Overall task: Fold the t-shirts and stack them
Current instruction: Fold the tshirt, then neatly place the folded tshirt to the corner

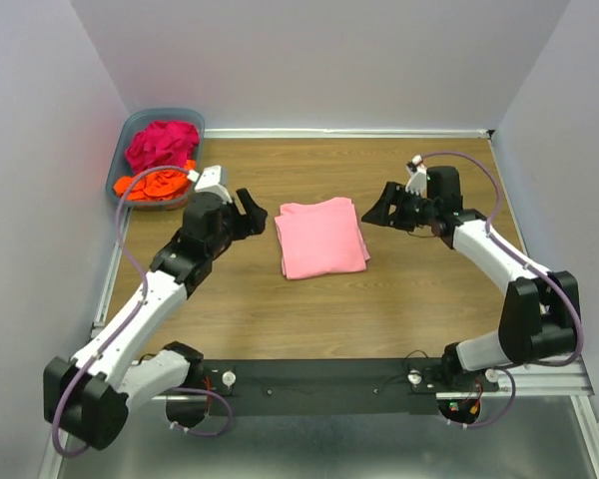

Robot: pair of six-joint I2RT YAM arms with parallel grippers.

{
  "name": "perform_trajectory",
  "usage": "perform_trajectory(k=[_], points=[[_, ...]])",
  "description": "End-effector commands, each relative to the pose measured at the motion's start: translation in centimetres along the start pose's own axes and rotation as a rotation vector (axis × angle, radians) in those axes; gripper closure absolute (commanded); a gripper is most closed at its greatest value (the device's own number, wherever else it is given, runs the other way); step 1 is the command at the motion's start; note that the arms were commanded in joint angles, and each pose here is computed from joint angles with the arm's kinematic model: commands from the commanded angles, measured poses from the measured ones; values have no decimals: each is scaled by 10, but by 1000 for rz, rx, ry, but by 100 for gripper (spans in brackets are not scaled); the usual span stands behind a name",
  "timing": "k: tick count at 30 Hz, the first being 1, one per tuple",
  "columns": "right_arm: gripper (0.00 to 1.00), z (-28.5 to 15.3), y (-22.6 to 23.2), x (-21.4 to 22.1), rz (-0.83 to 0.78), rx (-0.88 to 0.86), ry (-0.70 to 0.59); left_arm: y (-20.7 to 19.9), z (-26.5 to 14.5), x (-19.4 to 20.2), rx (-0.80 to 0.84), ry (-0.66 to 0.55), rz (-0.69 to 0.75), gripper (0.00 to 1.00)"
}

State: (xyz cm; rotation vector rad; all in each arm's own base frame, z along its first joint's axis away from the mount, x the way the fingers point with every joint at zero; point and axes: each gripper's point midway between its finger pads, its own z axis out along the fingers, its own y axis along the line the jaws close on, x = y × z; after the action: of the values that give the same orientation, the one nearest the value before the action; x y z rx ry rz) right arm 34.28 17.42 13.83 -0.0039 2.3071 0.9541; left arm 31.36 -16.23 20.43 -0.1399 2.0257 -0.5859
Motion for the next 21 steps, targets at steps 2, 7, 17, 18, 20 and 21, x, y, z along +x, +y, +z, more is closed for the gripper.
perform_trajectory(k=[2, 7, 17, 18, 20, 21], points=[[16, 3, -34, 5, -53, 312, 77, 52, -41, -41, -288, -122, 57, 11], [16, 30, -41, 11, -80, 427, 142, 67, -71, -69, -378, -243, 61, 1], [41, 80, -54, 29, -111, 512, 234, 74, -86, -66, -390, -271, 75, 2], [41, 82, -56, 31, -109, 518, 241, 74, -85, -64, -385, -268, 71, 2], [44, 89, -60, 37, -110, 527, 261, 72, -81, -59, -367, -252, 72, 2], [45, 91, -61, 40, -111, 529, 271, 72, -79, -56, -361, -243, 72, 2]])
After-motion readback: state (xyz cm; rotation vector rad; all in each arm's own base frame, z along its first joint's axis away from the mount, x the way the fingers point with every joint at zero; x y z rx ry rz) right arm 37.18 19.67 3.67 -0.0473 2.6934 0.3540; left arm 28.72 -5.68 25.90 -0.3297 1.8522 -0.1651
